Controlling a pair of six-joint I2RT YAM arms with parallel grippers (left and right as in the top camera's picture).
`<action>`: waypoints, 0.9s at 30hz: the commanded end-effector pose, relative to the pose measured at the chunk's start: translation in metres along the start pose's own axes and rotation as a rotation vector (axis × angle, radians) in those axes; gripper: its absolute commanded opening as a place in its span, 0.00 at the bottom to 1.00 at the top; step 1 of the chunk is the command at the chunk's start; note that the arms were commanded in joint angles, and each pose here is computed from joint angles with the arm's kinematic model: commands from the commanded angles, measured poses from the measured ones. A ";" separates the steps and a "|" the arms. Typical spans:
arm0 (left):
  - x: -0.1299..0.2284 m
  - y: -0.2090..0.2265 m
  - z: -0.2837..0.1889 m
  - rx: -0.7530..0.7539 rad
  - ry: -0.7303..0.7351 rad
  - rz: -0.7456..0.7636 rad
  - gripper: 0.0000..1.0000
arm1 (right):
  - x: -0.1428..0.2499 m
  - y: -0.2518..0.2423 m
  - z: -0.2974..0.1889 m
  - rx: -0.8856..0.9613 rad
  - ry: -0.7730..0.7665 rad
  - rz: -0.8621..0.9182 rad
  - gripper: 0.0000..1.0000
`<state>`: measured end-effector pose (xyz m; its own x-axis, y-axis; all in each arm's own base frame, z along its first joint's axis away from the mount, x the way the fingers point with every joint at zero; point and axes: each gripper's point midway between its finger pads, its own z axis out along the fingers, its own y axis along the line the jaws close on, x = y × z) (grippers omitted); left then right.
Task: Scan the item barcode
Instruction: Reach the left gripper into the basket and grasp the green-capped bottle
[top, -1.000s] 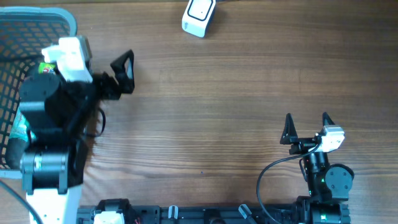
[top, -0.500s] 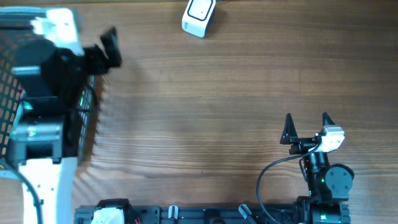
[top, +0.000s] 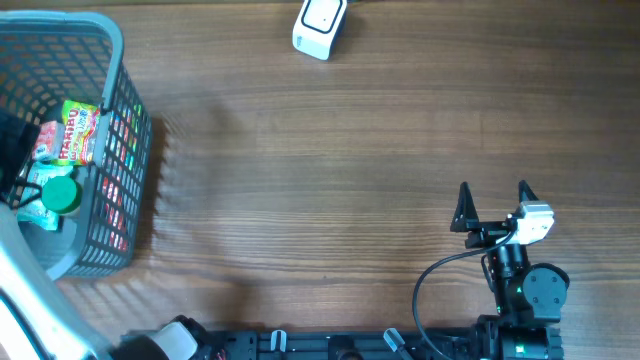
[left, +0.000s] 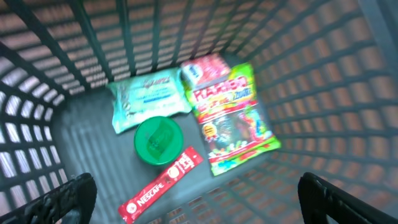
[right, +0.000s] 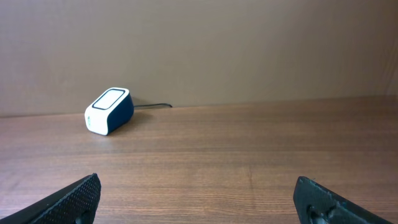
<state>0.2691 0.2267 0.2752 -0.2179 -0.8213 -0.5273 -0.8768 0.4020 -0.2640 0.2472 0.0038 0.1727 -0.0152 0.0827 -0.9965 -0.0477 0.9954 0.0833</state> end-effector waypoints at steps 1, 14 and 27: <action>0.017 0.012 0.067 -0.123 0.155 -0.095 1.00 | -0.001 -0.002 0.000 0.010 -0.008 -0.002 1.00; 0.068 0.039 0.157 -0.313 0.409 -0.104 1.00 | -0.001 -0.002 0.000 0.010 -0.008 -0.002 1.00; 0.098 0.060 0.197 -0.419 0.520 -0.083 0.91 | -0.001 -0.002 0.000 0.010 -0.008 -0.002 1.00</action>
<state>0.2837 0.2488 0.0594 -0.2426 -0.9686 -0.0545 -0.9682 0.2382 0.0760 0.2472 0.0038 0.1728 -0.0148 0.0827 -0.9965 -0.0477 0.9954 0.0833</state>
